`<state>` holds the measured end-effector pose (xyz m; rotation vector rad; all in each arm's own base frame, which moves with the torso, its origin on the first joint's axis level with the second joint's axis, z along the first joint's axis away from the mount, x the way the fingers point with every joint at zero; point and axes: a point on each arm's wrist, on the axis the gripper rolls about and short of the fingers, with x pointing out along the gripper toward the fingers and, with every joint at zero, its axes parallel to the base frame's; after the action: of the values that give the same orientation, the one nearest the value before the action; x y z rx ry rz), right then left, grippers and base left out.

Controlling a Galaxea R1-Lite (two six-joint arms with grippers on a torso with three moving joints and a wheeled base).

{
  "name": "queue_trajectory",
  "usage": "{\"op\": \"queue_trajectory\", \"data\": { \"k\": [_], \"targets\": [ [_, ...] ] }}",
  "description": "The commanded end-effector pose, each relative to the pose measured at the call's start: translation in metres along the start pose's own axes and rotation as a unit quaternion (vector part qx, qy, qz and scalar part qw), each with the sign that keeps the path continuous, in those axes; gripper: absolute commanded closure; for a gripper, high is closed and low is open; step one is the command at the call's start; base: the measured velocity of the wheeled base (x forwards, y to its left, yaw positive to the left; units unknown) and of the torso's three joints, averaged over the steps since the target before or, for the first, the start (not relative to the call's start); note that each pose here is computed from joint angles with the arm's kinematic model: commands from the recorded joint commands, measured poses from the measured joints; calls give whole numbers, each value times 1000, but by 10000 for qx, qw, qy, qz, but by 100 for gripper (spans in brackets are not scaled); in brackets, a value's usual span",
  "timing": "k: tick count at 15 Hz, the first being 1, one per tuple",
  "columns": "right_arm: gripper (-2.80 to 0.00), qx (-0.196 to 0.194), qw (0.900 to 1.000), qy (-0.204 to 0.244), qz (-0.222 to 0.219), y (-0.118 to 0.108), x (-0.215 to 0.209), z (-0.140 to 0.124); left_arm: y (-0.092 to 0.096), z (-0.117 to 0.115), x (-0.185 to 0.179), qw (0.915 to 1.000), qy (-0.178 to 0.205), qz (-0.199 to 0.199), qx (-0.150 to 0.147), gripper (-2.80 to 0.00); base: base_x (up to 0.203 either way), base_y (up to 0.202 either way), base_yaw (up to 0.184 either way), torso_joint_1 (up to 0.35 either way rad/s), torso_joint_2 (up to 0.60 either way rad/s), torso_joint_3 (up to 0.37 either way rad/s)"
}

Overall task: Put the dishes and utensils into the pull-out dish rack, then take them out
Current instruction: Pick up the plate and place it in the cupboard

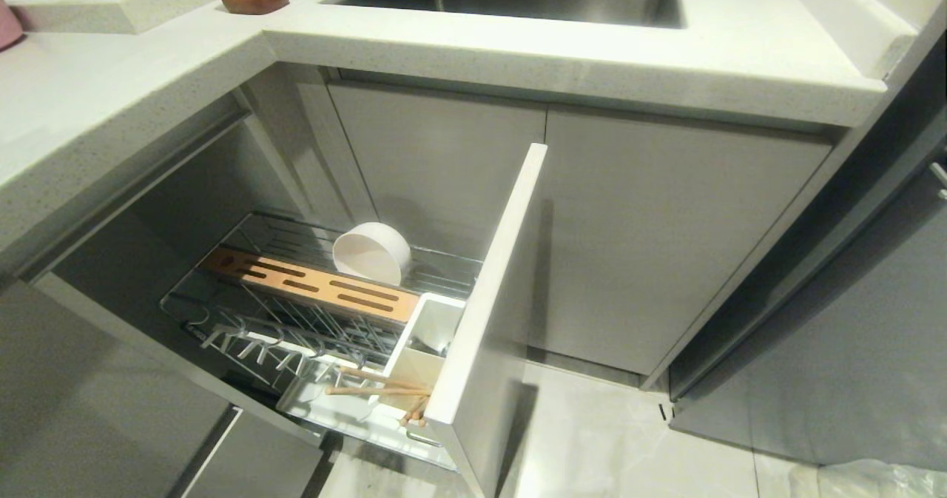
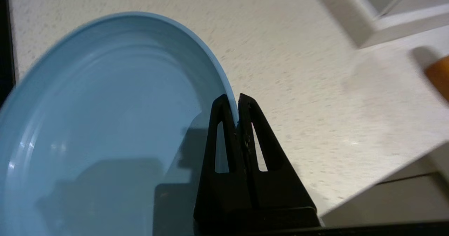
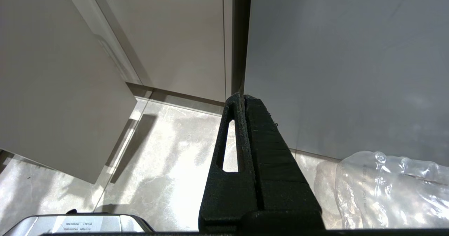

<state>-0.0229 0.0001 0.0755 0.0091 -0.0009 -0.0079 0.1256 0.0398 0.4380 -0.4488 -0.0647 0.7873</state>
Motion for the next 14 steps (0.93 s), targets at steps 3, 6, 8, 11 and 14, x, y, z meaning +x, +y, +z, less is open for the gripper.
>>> {"op": "queue_trajectory", "data": {
  "k": [3, 6, 8, 11, 14],
  "targets": [
    [0, 0, 10000, 4, 1, 0, 0, 0, 18, 22, -47, 9934, -472, -862, -589, 0, 0, 0, 0, 0, 0, 0],
    [0, 0, 10000, 4, 1, 0, 0, 0, 21, 32, -69, 9740, -439, -1954, -1062, 0, 0, 0, 0, 0, 0, 0],
    [0, 0, 10000, 4, 1, 0, 0, 0, 24, 34, -81, 9543, -157, -2685, -1303, 0, 0, 0, 0, 0, 0, 0],
    [0, 0, 10000, 4, 1, 0, 0, 0, 30, 42, -103, 8955, 290, -3913, -2103, 0, 0, 0, 0, 0, 0, 0],
    [0, 0, 10000, 4, 1, 0, 0, 0, 38, 42, -118, 8253, 993, -4953, -2524, 0, 0, 0, 0, 0, 0, 0]
  ]
}}
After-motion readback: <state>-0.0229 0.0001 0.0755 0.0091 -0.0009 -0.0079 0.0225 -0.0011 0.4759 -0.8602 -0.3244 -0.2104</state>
